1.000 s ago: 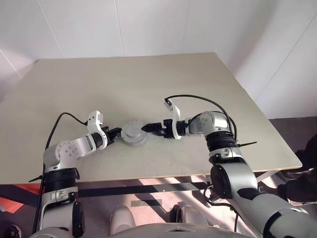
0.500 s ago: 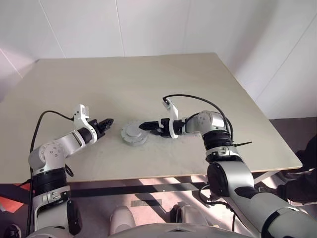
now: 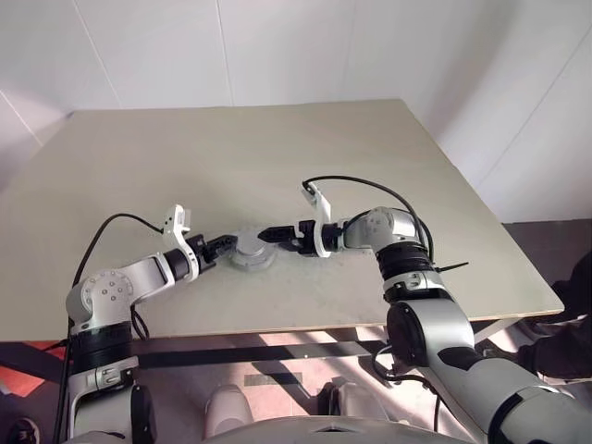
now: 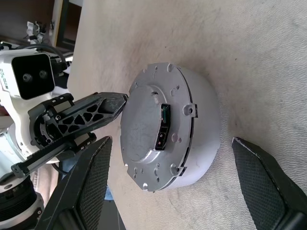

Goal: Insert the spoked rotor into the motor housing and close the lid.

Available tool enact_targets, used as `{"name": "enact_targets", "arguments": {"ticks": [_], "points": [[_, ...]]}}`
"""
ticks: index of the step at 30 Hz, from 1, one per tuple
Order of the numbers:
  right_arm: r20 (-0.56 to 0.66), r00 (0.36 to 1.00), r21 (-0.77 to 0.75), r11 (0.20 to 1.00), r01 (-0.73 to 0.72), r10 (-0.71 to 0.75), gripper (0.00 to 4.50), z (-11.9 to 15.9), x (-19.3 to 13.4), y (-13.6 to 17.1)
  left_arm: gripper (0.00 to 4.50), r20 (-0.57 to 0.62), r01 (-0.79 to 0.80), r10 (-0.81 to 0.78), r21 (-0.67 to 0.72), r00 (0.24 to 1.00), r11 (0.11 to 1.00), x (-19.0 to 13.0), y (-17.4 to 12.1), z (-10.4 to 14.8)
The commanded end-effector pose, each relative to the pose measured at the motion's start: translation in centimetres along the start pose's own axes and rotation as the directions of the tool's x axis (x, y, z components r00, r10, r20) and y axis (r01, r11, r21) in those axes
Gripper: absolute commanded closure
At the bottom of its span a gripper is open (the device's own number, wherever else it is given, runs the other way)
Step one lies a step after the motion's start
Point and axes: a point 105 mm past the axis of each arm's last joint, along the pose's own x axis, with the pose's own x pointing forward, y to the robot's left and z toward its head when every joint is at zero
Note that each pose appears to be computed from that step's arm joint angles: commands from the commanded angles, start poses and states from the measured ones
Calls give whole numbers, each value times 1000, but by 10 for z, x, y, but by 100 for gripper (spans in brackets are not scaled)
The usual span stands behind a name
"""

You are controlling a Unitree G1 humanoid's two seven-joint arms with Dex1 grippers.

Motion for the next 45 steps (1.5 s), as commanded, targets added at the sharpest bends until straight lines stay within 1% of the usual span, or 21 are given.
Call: {"name": "enact_targets", "arguments": {"ticks": [1,6,10,15,22,27,30,33,34,37,40,41,42,43,45], "points": [[18,1000,-24,1000,-19,19,1,9,0,10,450,-35,-16,16,6,999,1000,2,0,-9],[14,999,1,999,-49,49,1,8,2,15,450,-37,-33,34,11,999,999,2,3,-8],[23,990,78,987,-140,139,1,13,2,32,450,-31,-48,48,18,998,999,1,5,-6],[24,982,115,975,-191,190,1,14,10,46,450,-23,-61,61,27,998,998,1,7,-2],[36,983,112,977,-181,178,1,14,21,48,450,-14,-73,74,35,997,997,2,9,2],[1,991,76,988,-137,137,1,3,29,41,450,-10,-84,84,38,996,996,1,11,3],[2,990,76,987,-139,139,61,3,29,41,450,-6,-89,89,40,996,995,0,12,5],[13,990,65,988,-138,137,157,7,27,41,450,-3,-91,91,40,996,995,0,12,5],[20,991,59,989,-132,131,170,10,25,40,450,-2,-92,92,41,996,995,0,12,5],[42,992,61,991,-122,120,170,16,23,38,450,-1,-94,94,42,996,995,1,13,5],[61,992,60,991,-116,112,227,19,23,36,450,-2,-94,95,45,996,995,1,13,5],[61,992,57,992,-114,111,260,19,23,35,450,-2,-95,95,46,995,994,1,13,5],[58,992,48,992,-115,112,280,19,24,36,450,-1,-95,95,47,995,994,2,13,5],[55,992,37,992,-117,115,288,19,24,36,450,-1,-94,95,47,996,994,1,13,5],[49,993,27,993,-113,112,288,18,24,37,450,0,-95,95,49,995,994,2,13,6]]}}
